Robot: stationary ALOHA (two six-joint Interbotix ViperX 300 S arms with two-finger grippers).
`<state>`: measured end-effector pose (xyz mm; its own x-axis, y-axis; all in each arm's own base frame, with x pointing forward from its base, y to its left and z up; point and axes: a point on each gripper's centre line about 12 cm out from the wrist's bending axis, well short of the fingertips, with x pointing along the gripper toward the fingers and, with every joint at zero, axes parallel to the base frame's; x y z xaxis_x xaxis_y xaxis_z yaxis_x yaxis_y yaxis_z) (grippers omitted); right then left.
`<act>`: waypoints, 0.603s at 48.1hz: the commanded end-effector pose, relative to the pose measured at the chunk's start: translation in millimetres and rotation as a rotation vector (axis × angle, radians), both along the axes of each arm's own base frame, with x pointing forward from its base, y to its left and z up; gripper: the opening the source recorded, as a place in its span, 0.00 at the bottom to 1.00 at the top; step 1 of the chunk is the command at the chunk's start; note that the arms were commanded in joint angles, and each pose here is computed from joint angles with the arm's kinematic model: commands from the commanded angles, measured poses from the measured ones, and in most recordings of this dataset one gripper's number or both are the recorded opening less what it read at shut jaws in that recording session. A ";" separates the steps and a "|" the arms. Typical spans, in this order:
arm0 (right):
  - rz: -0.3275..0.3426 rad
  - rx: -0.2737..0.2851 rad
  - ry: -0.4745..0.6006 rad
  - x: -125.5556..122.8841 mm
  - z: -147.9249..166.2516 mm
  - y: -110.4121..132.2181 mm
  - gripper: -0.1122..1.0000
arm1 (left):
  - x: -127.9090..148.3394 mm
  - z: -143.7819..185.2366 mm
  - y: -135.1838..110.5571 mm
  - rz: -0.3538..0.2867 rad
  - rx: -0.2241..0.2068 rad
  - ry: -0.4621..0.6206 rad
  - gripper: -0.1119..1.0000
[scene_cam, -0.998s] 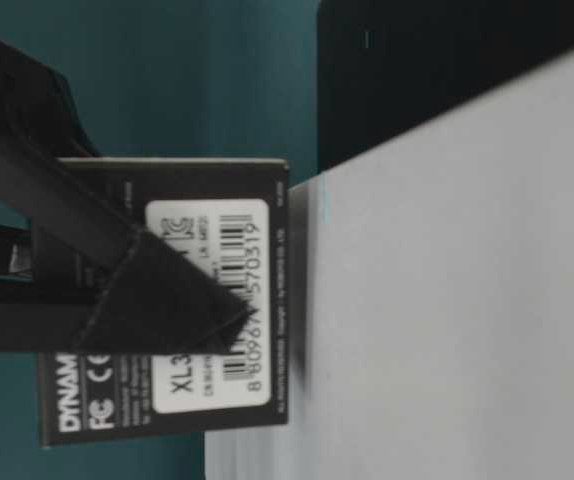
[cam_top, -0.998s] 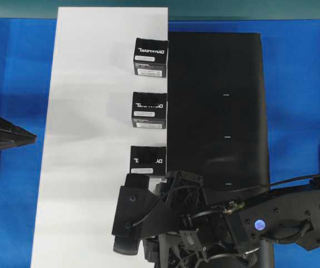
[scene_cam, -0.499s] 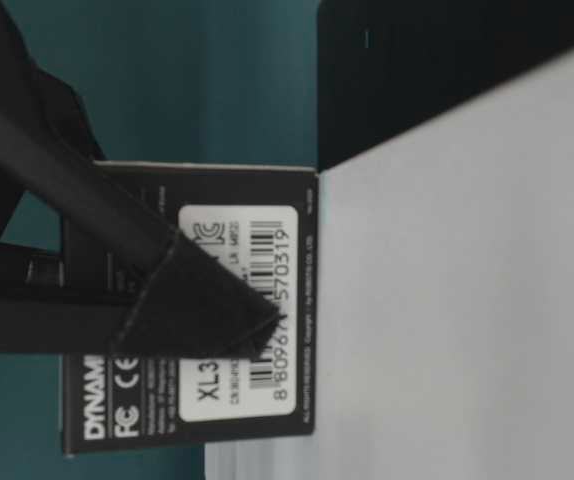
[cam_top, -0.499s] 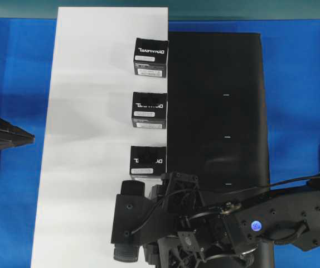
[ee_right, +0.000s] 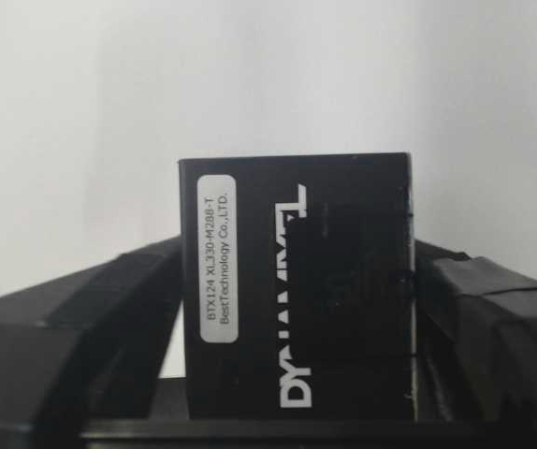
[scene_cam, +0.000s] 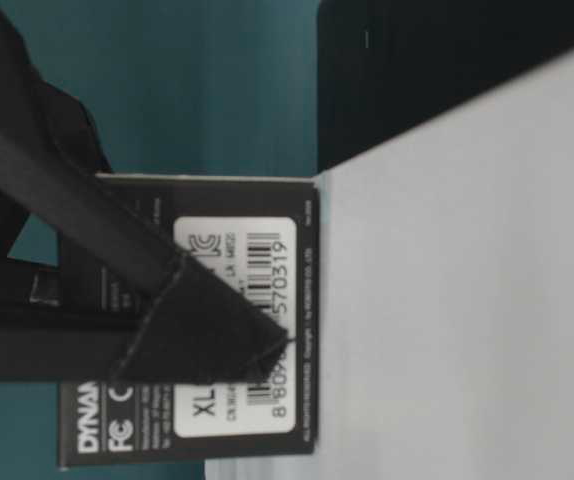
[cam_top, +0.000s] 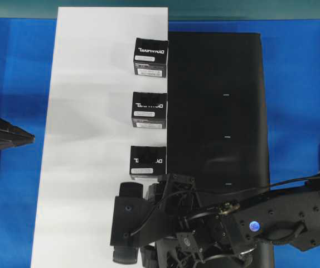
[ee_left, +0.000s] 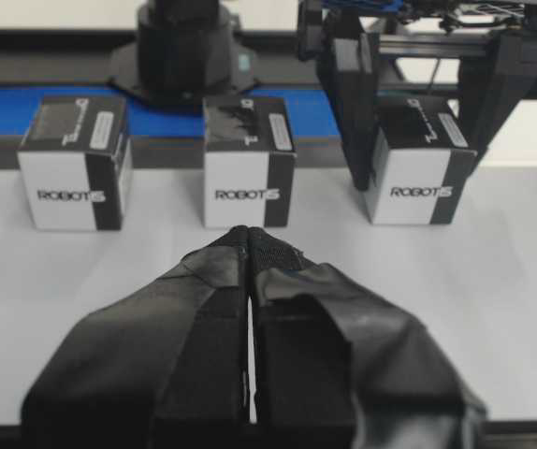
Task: Place the box from the black base onto the white base.
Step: 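Carry the held box left onto the white base below the third box, then lower the box onto the white base and open the right gripper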
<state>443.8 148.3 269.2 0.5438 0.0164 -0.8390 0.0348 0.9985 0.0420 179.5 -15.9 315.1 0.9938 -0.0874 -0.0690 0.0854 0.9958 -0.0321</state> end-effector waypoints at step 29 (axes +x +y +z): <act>0.000 0.037 -0.113 -6.3 33.9 -8.2 1.00 | -2.4 12.7 0.0 -0.001 -0.002 -0.020 0.08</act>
